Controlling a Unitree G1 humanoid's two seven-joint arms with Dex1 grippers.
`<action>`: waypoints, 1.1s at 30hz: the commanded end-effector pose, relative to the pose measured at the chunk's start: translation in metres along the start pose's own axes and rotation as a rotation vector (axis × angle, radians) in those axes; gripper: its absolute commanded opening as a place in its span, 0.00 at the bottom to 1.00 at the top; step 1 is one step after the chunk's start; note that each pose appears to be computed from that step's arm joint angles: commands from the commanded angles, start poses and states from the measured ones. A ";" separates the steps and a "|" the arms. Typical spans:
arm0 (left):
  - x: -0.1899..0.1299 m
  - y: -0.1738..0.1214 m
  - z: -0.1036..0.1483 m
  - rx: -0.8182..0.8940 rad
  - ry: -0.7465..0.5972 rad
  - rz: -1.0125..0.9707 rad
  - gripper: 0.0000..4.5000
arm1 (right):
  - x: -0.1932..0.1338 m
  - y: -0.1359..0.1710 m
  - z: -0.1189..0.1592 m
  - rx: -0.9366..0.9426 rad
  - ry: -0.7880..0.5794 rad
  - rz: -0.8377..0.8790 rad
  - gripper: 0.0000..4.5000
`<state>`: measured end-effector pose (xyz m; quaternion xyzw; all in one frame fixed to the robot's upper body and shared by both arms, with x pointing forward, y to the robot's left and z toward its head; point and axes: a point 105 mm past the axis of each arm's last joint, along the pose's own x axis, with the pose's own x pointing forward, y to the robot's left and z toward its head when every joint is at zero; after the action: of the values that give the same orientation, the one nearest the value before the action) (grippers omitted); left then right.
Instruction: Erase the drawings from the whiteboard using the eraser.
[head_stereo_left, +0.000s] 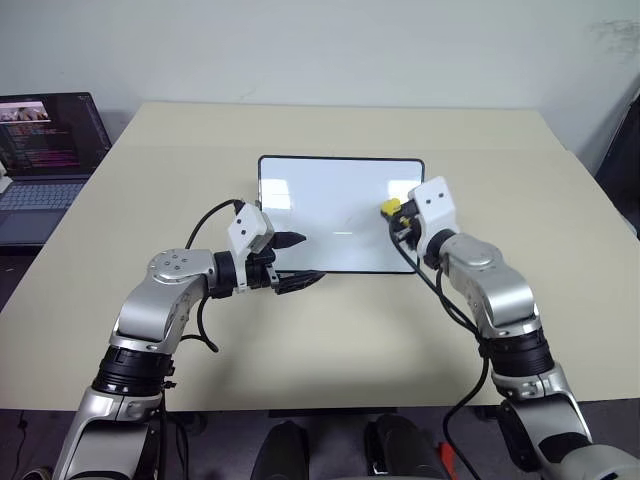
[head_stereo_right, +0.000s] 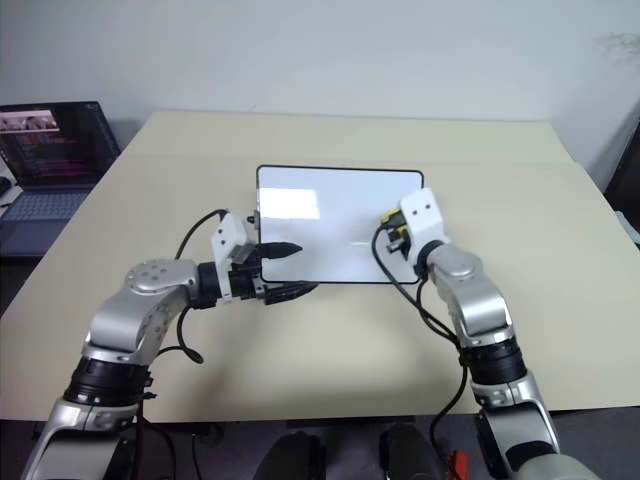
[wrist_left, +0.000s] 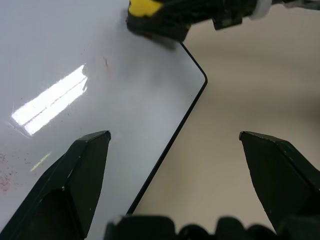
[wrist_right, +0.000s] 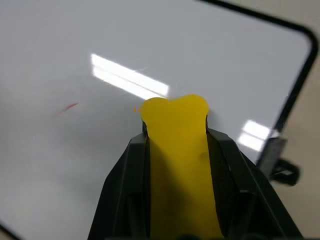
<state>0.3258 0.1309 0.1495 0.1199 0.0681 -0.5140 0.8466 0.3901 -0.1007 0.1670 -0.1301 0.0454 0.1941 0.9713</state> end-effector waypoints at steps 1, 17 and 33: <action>0.000 -0.002 0.011 0.047 -0.017 -0.008 1.00 | 0.001 0.013 -0.012 -0.019 0.052 0.071 0.27; 0.000 -0.004 0.010 0.043 -0.017 -0.013 1.00 | 0.006 0.023 -0.027 -0.104 0.103 0.131 0.27; 0.003 -0.006 0.010 0.038 -0.021 -0.026 1.00 | -0.001 -0.004 -0.036 -0.120 0.154 0.087 0.27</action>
<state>0.3238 0.1275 0.1444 0.1187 0.0763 -0.5206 0.8420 0.3945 -0.1076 0.1593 -0.2005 0.0595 0.2195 0.9530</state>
